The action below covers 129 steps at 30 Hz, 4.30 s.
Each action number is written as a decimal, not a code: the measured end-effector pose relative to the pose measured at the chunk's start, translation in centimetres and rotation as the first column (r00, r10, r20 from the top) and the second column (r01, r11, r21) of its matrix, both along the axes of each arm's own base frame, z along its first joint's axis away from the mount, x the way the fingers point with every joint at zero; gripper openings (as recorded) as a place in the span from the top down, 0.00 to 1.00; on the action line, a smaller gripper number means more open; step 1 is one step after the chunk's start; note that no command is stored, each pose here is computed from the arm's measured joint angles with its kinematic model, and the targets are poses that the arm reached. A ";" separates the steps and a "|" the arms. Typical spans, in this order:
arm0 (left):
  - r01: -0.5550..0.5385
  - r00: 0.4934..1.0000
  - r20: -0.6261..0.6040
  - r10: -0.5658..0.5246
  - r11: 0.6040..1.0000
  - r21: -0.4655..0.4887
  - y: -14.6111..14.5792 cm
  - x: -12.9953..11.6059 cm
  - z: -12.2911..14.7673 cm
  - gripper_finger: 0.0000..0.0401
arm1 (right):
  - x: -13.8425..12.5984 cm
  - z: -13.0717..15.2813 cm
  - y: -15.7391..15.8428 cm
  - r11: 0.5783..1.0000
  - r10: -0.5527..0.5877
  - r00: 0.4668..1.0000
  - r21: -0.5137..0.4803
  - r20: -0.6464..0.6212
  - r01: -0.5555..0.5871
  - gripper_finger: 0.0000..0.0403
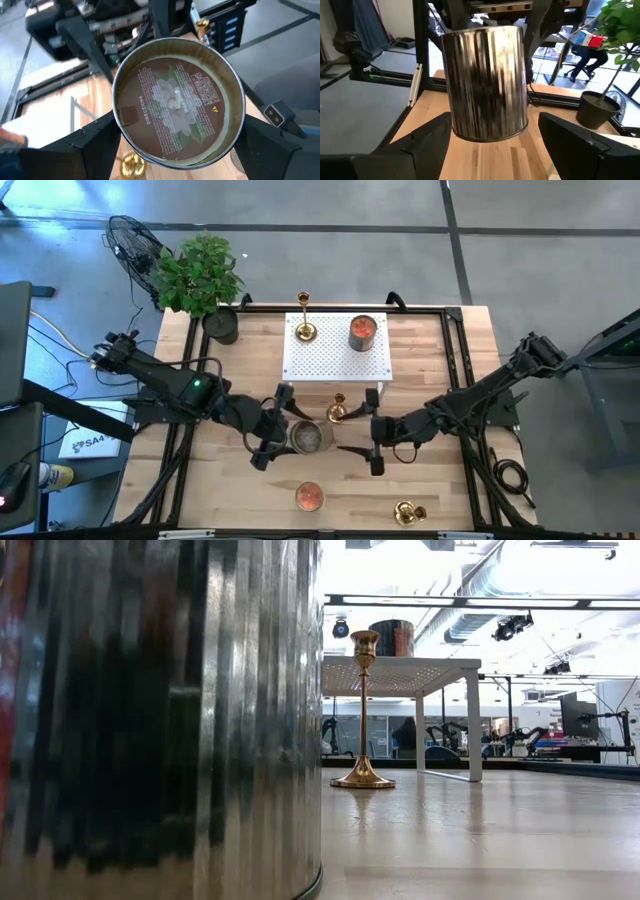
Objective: Pick & Place candle stick holders
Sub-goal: Put the brown candle on the shelf
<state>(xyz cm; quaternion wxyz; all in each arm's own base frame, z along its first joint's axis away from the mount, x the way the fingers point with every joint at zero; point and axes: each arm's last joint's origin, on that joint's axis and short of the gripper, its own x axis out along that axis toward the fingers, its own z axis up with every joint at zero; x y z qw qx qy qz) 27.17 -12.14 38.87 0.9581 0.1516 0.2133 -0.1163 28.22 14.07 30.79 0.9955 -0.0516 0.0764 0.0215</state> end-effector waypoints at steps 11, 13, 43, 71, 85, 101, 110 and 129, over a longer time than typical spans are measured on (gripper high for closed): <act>0.039 0.999 0.039 -0.038 0.999 -0.024 0.7 0.6 0.4 0.20 | 1.4 -1.0 -0.4 0.999 0.049 0.999 0.009 -0.011 -0.049 0.27; 0.045 0.998 0.033 -0.045 0.999 -0.026 0.7 0.8 0.2 0.20 | 1.4 -0.9 -0.4 0.999 0.044 0.999 0.009 -0.008 -0.044 0.27; 0.134 0.990 0.042 -0.132 0.990 -0.041 1.5 3.2 -0.8 0.20 | 1.6 -0.9 -0.6 0.995 0.089 0.996 -0.040 0.002 -0.089 0.27; 0.131 0.991 0.029 -0.130 0.990 -0.048 1.4 3.2 -0.9 0.20 | 1.2 -0.7 0.2 0.999 0.037 0.999 0.011 0.013 -0.038 0.25; 0.125 0.992 0.018 -0.125 0.991 -0.054 1.5 3.1 -1.0 0.20 | 1.2 -0.7 0.1 0.999 0.043 0.999 0.004 0.012 -0.043 0.25; 0.119 0.993 0.010 -0.119 0.991 -0.062 1.5 3.1 -1.1 0.20 | 1.2 -0.6 0.3 0.993 0.114 0.993 -0.020 0.013 -0.114 0.02; 0.120 0.993 0.014 -0.119 0.991 -0.063 1.5 3.2 -1.1 0.20 | 1.5 -0.5 -0.3 0.995 0.091 0.995 0.025 0.029 -0.091 0.01; 0.133 0.990 0.045 -0.131 0.990 -0.040 1.5 3.2 -0.8 0.20 | 2.7 -1.2 -1.6 0.995 0.085 0.996 0.055 0.012 -0.086 0.01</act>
